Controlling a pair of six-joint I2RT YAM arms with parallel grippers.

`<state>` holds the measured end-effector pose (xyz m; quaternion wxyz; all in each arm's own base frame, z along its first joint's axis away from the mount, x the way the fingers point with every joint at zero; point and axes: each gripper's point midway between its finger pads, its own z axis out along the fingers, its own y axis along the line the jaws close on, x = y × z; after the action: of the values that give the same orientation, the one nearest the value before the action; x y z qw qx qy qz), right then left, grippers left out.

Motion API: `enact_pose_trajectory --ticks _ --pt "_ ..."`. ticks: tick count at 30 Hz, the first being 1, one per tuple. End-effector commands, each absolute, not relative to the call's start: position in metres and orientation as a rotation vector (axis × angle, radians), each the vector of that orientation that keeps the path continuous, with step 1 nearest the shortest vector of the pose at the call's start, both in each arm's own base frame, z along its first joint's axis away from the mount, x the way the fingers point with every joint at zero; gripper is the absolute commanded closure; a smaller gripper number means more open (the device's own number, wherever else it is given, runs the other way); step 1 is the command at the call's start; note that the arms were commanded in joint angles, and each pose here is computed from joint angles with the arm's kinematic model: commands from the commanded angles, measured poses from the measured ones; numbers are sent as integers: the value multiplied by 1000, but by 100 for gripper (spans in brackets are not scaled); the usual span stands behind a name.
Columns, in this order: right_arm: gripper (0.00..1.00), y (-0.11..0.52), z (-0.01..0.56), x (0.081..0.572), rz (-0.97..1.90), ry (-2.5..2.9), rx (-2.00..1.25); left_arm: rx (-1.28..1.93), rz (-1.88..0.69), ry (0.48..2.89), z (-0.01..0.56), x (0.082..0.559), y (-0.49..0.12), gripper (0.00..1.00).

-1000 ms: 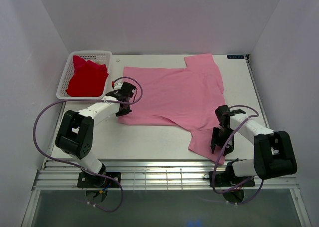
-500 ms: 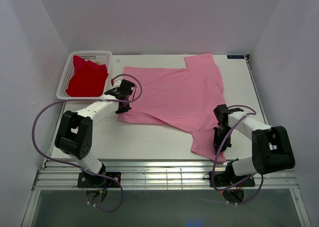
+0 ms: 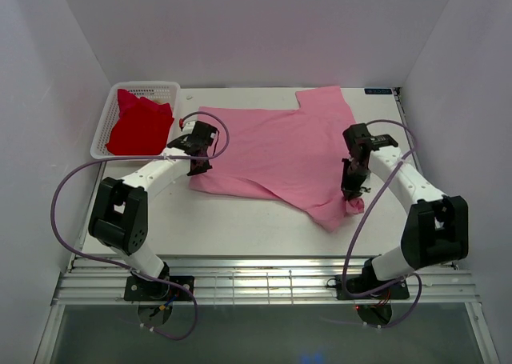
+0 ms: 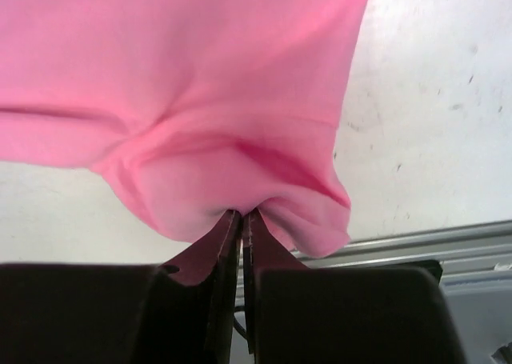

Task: Fold and stack the t-shirts
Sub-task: Grap the side of the flattened tshirt closest away from the robot with both arms, then fold the flattened tshirt in 1/3 of the way

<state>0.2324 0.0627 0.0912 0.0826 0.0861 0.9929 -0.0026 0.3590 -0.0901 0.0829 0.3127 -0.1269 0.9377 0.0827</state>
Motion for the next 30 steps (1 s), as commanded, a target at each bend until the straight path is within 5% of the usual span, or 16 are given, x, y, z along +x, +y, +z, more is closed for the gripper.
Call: enact_pose_trajectory --ticks 1,14,30 --pt "92 59 96 255 -76 2969 186 -349 189 2397 106 381 -92 100" --pt "92 62 93 356 -58 2949 105 -375 197 2353 113 406 -90 100" --pt "92 48 83 410 -34 2969 102 -419 263 2332 102 419 -76 100"
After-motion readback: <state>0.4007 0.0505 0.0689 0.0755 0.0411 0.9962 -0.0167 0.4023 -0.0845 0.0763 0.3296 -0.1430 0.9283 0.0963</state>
